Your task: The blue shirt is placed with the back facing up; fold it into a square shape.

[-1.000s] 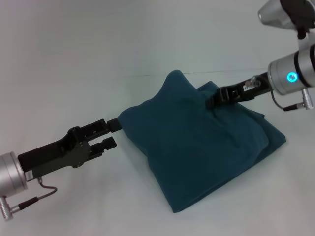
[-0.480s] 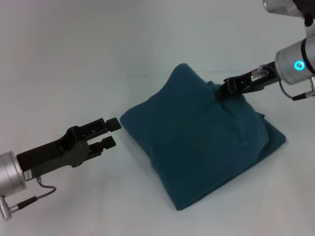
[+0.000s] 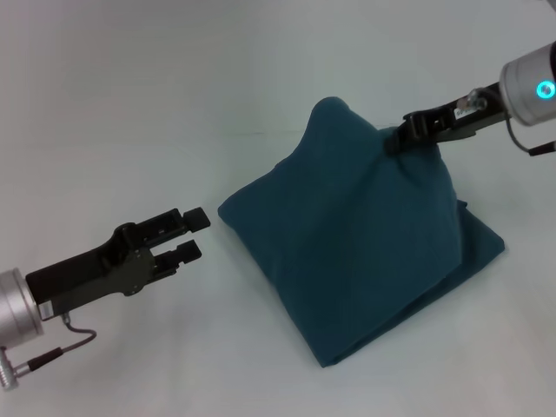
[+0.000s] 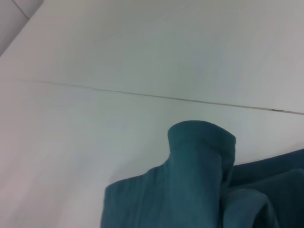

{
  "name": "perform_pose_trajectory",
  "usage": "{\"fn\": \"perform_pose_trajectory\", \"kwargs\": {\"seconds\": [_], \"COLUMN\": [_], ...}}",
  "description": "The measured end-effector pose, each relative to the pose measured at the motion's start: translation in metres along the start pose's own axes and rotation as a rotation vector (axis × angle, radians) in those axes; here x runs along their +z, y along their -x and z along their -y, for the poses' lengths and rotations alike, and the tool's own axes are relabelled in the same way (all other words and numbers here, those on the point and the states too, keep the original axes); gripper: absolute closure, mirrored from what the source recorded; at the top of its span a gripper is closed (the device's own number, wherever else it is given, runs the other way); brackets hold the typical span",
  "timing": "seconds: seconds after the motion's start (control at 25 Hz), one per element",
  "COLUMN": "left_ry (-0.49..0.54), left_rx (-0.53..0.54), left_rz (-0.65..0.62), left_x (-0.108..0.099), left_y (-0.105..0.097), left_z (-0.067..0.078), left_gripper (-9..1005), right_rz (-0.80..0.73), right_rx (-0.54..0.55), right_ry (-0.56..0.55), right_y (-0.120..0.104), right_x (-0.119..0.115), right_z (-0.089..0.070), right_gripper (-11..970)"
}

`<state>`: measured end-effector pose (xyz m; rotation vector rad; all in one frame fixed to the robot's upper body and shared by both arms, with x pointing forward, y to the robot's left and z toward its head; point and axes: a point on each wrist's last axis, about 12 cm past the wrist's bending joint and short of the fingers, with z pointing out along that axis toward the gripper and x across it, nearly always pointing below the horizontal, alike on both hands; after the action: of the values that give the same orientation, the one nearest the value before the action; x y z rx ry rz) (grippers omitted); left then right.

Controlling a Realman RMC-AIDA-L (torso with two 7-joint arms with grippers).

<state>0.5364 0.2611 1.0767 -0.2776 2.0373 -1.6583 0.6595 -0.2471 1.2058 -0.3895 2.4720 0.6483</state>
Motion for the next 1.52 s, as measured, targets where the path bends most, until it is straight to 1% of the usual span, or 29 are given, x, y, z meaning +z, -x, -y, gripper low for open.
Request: {"fn": "perform_pose_trajectory", "kwargs": {"seconds": [0.2,0.4,0.64,0.68,0.84,1.04,1.2,1.36,1.52], "left_ry": [0.002,0.001,0.002,0.002,0.001,0.0,0.001,0.001,0.0], "left_rx": [0.0,0.003,-0.002,-0.003,-0.006,-0.009,-0.021,-0.026,-0.024], "left_rz": [0.007,0.006,0.007,0.007,0.007,0.007,0.006,0.007,0.005], "left_x": [-0.001,0.0,0.0,0.0,0.0,0.001,0.0,0.0,0.001], "left_y": [0.001,0.002,0.001,0.001,0.0,-0.001,-0.003,-0.004,-0.004], "left_z": [0.0,0.0,0.0,0.0,-0.001,-0.001,-0.003,-0.004,-0.003], "left_gripper": [263,263,264,264,264,264,263,263,264], "right_rz": [0.024,0.021,-0.026,-0.033,-0.045,-0.028,-0.005,0.016,0.028], "right_rx": [0.003,0.004,0.033,0.045,0.071,0.067,0.047,0.011,0.004], "right_ry": [0.026,0.003,-0.061,-0.083,-0.121,-0.162,-0.195,-0.223,-0.227], "right_y": [0.004,0.004,-0.01,-0.015,-0.025,-0.032,-0.033,-0.028,-0.026], "right_x": [-0.012,-0.015,-0.002,0.002,0.01,0.023,0.034,0.043,0.047], "right_z": [-0.002,0.003,0.018,0.024,0.038,0.047,0.048,0.043,0.039], "right_gripper": [893,894,893,893,893,894,894,894,893]}}
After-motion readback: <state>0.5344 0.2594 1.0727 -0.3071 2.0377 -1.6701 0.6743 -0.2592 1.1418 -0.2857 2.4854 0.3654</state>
